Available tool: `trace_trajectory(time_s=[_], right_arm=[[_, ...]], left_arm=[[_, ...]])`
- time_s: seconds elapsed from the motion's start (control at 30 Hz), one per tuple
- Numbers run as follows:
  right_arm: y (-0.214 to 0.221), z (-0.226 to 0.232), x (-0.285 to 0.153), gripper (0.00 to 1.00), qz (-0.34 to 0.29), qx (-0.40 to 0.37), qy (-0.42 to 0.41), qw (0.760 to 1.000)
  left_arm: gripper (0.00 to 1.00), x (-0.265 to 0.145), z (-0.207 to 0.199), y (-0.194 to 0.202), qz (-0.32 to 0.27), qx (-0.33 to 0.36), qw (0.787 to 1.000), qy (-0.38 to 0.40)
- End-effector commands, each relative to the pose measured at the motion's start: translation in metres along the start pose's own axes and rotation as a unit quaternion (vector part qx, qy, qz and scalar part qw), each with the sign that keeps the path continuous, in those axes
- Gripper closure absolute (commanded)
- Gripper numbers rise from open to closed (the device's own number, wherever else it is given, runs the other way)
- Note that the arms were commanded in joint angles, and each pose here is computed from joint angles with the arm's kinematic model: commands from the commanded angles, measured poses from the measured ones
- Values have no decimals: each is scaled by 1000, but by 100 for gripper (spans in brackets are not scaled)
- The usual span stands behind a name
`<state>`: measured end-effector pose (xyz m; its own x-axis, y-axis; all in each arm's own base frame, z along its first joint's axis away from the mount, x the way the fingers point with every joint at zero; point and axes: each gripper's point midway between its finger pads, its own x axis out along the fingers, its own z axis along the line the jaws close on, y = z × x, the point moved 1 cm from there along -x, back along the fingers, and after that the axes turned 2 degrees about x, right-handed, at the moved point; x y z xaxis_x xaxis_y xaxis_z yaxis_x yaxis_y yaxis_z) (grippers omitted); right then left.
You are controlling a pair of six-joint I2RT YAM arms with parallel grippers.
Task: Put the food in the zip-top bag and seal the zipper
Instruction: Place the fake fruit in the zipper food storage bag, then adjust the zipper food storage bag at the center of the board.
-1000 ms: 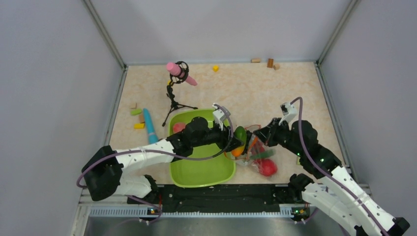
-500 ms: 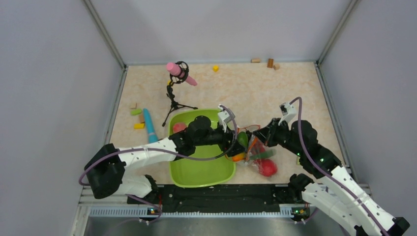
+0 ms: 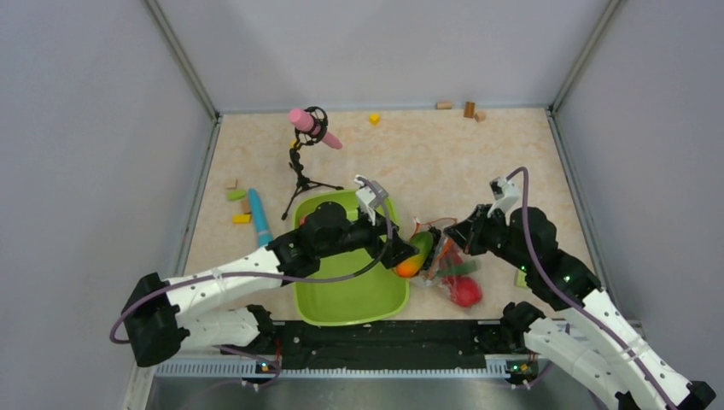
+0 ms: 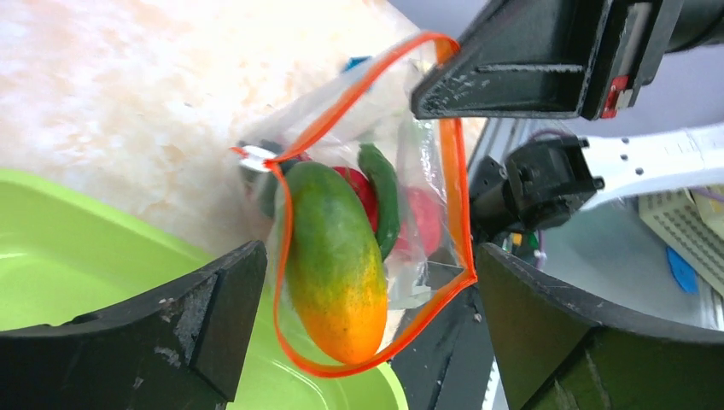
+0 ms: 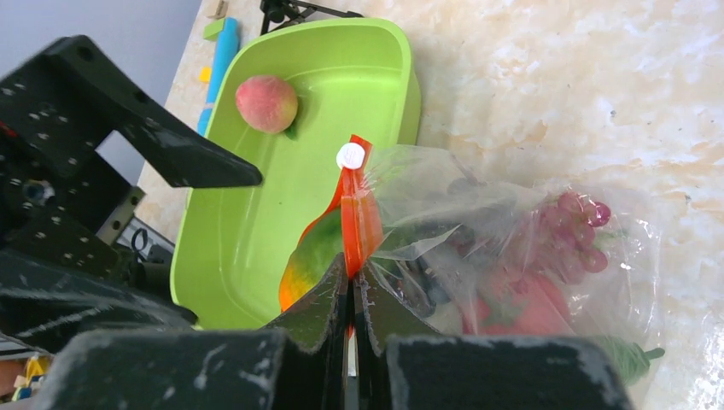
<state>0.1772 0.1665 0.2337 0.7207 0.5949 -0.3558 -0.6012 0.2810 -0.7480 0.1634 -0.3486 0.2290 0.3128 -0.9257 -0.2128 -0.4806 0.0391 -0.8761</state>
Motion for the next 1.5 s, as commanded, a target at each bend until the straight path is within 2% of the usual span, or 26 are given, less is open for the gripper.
trace_trajectory(time_s=[0.0,0.07,0.17,0.27,0.47,0.73,0.87,0.97,1.07,1.1,1.33,1.47], right_arm=[[-22,13,-9,100,-34,-12,-13,999],[-20,12,-8,100,-31,-10,-12,999],[-19,12,-7,100,-31,-9,-13,999],[-18,12,-6,100,-28,-7,-15,999],[-16,12,-5,100,-24,-5,-16,1000],[-14,12,-2,100,-17,-4,-15,1000],[-13,12,0,100,-16,-4,-16,1000],[-12,11,1,100,-14,-3,-14,1000],[-14,10,-2,100,-13,-7,-8,1000],[-16,8,-4,100,-15,-10,0,1000],[-30,-34,-27,100,-30,-22,149,988],[-33,-41,-35,100,-36,-21,175,984]], left_arm=[[3,-22,25,-12,-61,-8,994,-89],[3,-30,44,-9,-71,-23,987,-143],[4,-33,61,4,-50,-46,980,-186],[16,-28,71,25,-4,-57,977,-205],[26,-22,75,59,51,-56,979,-191],[27,-8,58,76,79,-66,988,-119],[36,8,52,80,105,-72,987,-94],[55,23,41,77,121,-82,988,-58],[92,32,30,69,128,-84,988,-27],[100,32,28,67,128,-83,988,-25],[100,20,9,20,83,-38,996,-6],[100,22,-12,-15,44,-11,998,36]])
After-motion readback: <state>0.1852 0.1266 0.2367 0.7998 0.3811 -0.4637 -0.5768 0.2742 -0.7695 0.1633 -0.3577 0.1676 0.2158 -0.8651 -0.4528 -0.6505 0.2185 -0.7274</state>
